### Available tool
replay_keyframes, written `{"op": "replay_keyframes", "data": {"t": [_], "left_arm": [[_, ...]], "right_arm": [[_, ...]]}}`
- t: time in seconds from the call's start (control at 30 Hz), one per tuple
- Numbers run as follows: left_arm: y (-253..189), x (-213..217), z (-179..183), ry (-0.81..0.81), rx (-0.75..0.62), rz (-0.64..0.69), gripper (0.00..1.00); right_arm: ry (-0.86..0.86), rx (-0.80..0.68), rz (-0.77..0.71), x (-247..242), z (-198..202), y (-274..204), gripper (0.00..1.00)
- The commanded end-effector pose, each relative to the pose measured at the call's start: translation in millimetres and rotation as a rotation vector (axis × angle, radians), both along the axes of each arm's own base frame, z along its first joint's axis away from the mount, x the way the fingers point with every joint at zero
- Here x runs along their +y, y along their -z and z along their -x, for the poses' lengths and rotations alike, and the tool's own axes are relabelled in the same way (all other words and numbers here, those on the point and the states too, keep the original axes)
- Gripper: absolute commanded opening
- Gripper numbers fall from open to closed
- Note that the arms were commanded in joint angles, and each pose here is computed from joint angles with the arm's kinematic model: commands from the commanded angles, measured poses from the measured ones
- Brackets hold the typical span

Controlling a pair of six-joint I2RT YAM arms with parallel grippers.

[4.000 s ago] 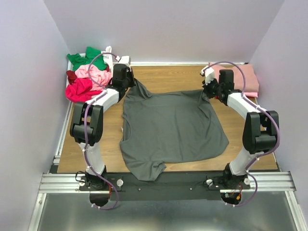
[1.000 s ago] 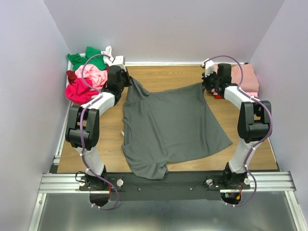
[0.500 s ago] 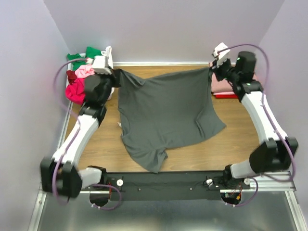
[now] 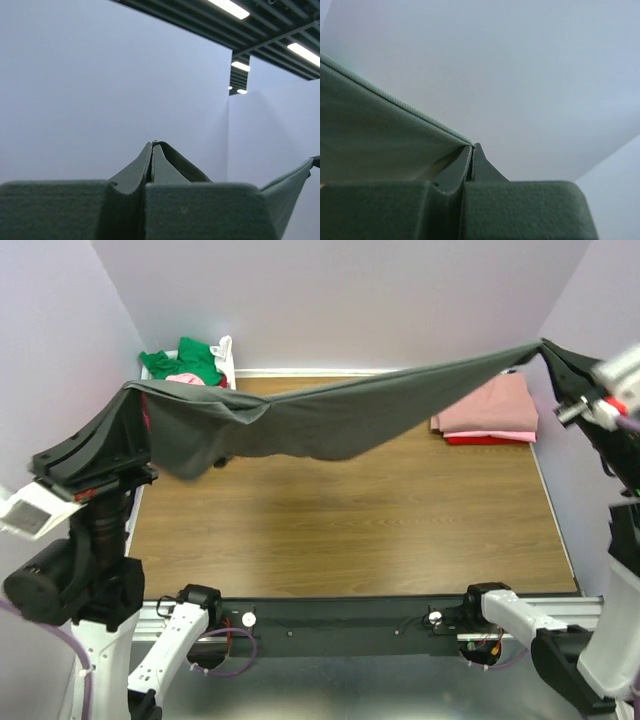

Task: Fold and stack the t-shirts
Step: Flatten the tshirt out

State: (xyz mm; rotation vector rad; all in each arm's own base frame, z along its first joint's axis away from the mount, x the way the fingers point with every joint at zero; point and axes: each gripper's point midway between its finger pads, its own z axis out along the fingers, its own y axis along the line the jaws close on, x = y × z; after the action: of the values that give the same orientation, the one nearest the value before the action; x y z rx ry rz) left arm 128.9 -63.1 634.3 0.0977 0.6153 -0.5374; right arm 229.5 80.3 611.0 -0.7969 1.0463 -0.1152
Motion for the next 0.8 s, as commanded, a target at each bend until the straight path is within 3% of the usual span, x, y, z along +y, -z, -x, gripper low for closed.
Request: {"op": "replay_keyframes", "data": {"t": [0.0, 0.17, 0.27, 0.3, 0.37, 0.4, 0.47, 0.5, 0.57, 0.6, 0.67, 0.77], "left_arm": [[-18, -10, 16, 0.07, -0.018, -0.027, 0.0], [-8, -14, -16, 0.052, 0.046, -0.039, 0.0], [31, -21, -70, 0.034, 0.159, -0.059, 0.0], [65, -26, -104, 0.03, 0.248, -0.065, 0.0], [97, -29, -136, 0.015, 0.311, -0.063, 0.0], [142, -35, -172, 0.012, 0.423, -0.076, 0.0], [183, -42, -204, 0.019, 0.501, -0.088, 0.0], [234, -48, -237, 0.019, 0.619, -0.108, 0.0], [275, -54, -268, 0.015, 0.699, -0.122, 0.0], [316, -59, -297, 0.01, 0.796, -0.145, 0.0], [350, -63, -325, 0.006, 0.876, -0.167, 0.0], [398, -72, -372, 0.002, 1.0, -0.221, 0.0]], "right_arm": [[0.017, 0.065, 0.024, -3, 5, 17, 0.0], [0.045, 0.123, 0.033, -6, -16, 41, 0.0], [0.065, 0.221, 0.06, -7, -49, 84, 0.0], [0.081, 0.244, 0.069, -9, -65, 97, 0.01], [0.092, 0.323, 0.092, -9, -93, 141, 0.0], [0.09, 0.373, 0.098, -8, -108, 163, 0.0], [0.078, 0.468, 0.116, -4, -132, 213, 0.01], [0.073, 0.527, 0.122, -3, -149, 240, 0.01], [0.067, 0.593, 0.124, -1, -167, 280, 0.0], [0.067, 0.613, 0.116, 1, -182, 306, 0.0], [0.068, 0.688, 0.109, 3, -209, 357, 0.0], [0.084, 0.707, 0.082, 6, -243, 396, 0.0]]}}
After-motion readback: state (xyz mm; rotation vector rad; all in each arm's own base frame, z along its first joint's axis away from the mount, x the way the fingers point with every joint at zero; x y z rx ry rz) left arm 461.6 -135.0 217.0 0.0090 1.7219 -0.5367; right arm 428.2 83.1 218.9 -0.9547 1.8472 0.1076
